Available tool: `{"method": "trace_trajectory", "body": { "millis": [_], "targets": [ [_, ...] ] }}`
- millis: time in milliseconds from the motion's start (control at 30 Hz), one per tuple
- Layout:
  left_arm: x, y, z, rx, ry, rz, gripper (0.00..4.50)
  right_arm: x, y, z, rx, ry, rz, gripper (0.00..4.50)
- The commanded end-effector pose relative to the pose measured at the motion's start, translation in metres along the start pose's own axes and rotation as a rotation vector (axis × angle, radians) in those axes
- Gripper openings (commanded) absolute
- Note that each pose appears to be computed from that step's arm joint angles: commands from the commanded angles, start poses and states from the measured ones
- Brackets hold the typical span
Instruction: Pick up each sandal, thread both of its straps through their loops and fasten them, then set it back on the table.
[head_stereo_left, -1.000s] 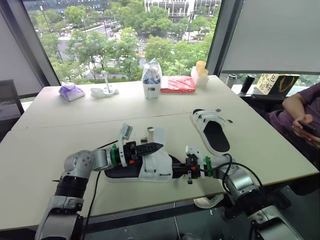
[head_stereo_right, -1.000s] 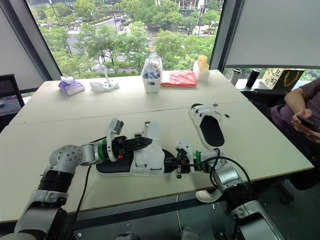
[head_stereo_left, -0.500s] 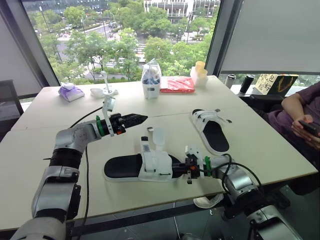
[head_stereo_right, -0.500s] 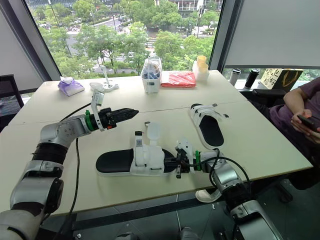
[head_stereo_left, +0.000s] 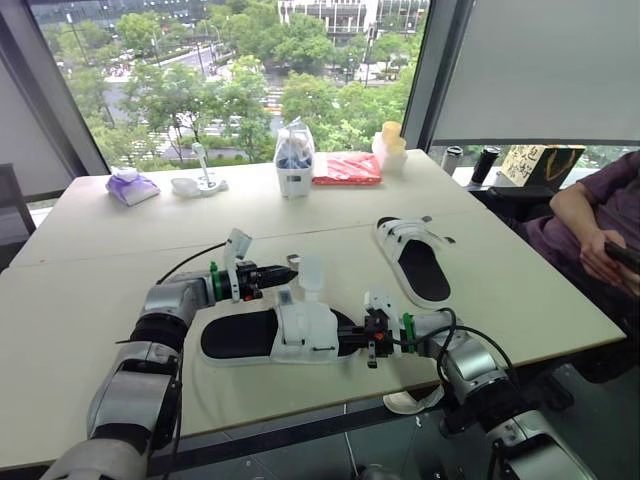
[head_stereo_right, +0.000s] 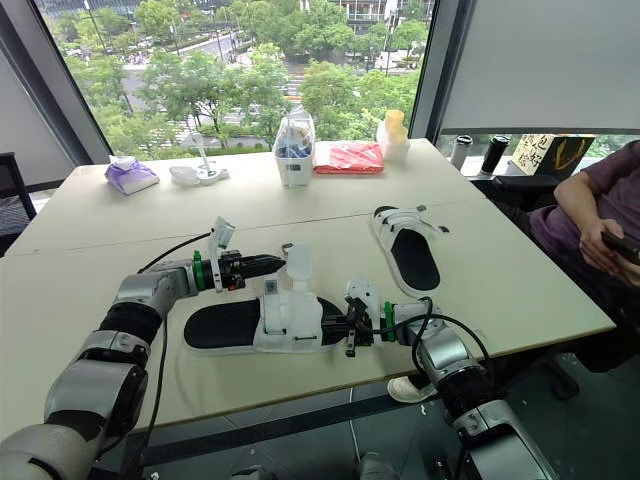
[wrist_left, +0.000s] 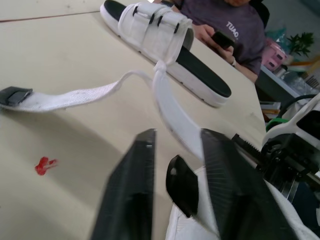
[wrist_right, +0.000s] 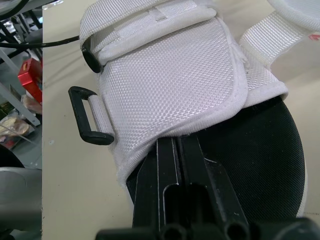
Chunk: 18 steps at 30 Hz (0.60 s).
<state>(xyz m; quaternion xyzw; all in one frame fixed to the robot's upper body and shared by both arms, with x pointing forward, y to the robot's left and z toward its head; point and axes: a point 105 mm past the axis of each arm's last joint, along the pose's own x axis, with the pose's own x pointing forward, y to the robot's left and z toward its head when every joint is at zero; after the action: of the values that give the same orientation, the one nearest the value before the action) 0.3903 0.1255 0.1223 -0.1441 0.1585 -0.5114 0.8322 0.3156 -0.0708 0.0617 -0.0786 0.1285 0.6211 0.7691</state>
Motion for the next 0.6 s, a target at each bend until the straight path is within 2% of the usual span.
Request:
{"method": "trace_trajectory", "body": {
  "millis": [33,133,300,433,600],
  "targets": [
    [-0.004,-0.005,0.0,0.005,0.017,-0.043,0.04,-0.003,0.01,-0.066,0.149,0.216,-0.028,0.0],
    [-0.005,-0.007,0.002,-0.008,0.006,-0.052,0.04,-0.003,0.009,-0.066,0.151,0.214,-0.033,0.0],
    [-0.006,-0.008,0.025,-0.021,-0.09,-0.047,0.04,-0.003,0.009,-0.066,0.152,0.212,-0.035,0.0],
    [-0.007,-0.023,0.048,-0.041,-0.153,-0.122,0.04,-0.003,0.01,-0.066,0.154,0.212,-0.03,0.0],
    [-0.002,-0.017,0.042,-0.014,-0.113,-0.082,0.04,-0.001,0.011,-0.066,0.154,0.213,-0.023,0.0]
  ]
}}
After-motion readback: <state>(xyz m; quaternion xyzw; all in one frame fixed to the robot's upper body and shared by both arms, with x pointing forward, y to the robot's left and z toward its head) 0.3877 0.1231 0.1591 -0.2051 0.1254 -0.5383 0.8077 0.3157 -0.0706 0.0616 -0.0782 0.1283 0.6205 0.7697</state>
